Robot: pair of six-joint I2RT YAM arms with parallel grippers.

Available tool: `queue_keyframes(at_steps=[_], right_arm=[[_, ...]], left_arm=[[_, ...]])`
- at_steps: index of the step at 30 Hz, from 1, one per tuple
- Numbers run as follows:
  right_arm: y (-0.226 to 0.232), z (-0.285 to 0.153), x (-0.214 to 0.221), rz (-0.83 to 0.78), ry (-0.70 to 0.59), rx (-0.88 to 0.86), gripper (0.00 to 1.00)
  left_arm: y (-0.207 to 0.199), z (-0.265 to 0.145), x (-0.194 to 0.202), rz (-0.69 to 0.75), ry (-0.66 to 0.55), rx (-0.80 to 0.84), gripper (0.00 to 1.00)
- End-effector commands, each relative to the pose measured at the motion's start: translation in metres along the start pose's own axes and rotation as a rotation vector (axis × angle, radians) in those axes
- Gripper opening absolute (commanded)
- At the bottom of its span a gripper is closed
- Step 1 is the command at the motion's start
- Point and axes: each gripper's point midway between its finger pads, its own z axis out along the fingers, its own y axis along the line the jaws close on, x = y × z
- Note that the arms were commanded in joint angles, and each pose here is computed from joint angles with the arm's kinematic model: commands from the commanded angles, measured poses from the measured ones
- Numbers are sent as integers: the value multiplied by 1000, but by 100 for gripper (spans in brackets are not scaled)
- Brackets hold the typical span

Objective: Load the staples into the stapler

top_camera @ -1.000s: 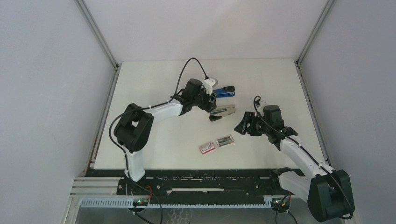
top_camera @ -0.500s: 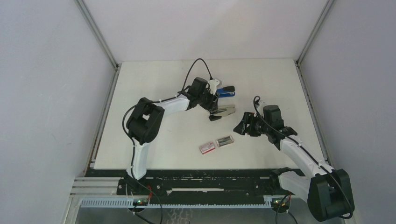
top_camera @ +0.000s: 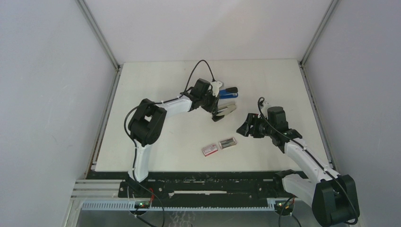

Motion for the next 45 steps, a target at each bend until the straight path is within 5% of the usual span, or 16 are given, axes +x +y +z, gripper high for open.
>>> queue_keyframes(at_steps=[1,12,18,22,31,45], right_arm=[[6,-3,-8,3,-38,-28,64],[11,-5,-9,17,-50,-51,64],[10,0,-13,62,-69,-45,65],[6,12,-21,149,-88,-19,68],[37,56,-22,211,2,-104,67],[54,105,-16,244,86,-109,67]], left_arm=[[-7,-9,-2,-4,6,12,30],[-3,-12,26,-36,80,-118,32],[-19,-15,35,-97,100,-75,13],[-31,-24,38,-217,36,-66,0],[-55,-52,40,-545,-157,3,0],[-68,-78,25,-684,-313,87,0]])
